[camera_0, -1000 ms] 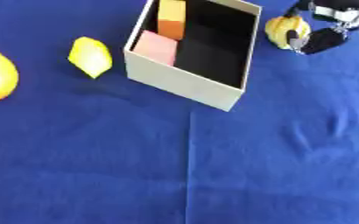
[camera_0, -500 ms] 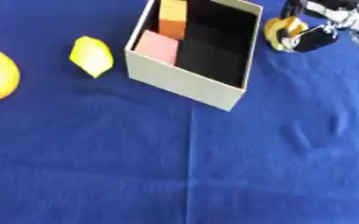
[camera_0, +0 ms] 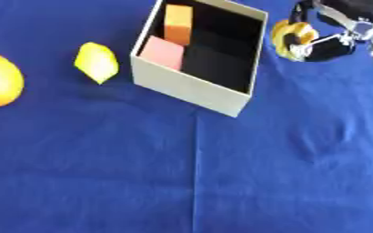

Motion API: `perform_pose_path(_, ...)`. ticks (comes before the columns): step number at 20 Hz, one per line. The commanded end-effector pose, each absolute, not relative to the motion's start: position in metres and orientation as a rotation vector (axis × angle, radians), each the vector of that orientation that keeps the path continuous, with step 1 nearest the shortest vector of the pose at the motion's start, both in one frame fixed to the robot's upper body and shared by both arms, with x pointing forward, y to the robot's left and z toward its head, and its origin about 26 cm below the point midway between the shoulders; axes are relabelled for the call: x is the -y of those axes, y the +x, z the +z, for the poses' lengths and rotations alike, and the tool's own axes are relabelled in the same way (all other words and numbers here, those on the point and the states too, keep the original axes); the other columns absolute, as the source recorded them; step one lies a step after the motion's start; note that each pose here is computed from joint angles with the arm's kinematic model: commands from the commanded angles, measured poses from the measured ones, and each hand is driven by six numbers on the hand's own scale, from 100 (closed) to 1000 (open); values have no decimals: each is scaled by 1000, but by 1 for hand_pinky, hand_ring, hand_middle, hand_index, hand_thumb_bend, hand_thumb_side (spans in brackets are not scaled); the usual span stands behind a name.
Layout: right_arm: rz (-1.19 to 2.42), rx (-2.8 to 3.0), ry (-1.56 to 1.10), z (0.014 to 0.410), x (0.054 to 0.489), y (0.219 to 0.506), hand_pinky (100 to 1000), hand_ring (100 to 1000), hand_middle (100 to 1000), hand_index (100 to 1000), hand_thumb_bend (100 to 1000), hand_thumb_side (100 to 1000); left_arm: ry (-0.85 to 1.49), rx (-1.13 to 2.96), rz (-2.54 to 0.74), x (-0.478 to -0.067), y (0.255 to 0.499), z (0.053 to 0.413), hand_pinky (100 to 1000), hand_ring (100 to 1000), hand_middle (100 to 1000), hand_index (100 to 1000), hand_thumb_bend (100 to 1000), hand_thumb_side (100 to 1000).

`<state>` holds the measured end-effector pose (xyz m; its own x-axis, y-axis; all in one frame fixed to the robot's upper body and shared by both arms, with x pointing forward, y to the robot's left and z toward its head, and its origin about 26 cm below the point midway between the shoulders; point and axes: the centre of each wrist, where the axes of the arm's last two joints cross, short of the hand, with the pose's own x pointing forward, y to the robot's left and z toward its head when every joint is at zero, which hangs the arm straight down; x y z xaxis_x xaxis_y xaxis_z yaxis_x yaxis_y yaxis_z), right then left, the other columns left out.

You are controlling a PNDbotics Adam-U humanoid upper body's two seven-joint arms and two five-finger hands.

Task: Pick up objects on the table and place them in the box.

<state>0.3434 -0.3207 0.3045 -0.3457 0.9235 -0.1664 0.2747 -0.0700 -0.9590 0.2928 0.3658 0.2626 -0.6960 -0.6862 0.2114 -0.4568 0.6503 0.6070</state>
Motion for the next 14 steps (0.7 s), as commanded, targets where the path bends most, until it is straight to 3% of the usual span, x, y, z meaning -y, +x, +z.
perform_pose_path(1, 1452, 1676, -1352, 331, 320, 321, 780, 706, 456, 594, 100, 288, 908, 2448, -764, -367, 290, 270, 860, 788, 776, 876, 100, 363)
perform_pose_path(8, 1452, 1850, -1284, 356, 299, 286, 787, 707, 464, 604, 100, 205, 903, 2444, -766, -368, 289, 270, 859, 789, 776, 876, 100, 355)
perform_pose_path(14, 1552, 1980, -1141, 368, 275, 283, 789, 707, 467, 608, 100, 199, 887, 2464, -769, -365, 290, 273, 858, 789, 776, 875, 100, 346)
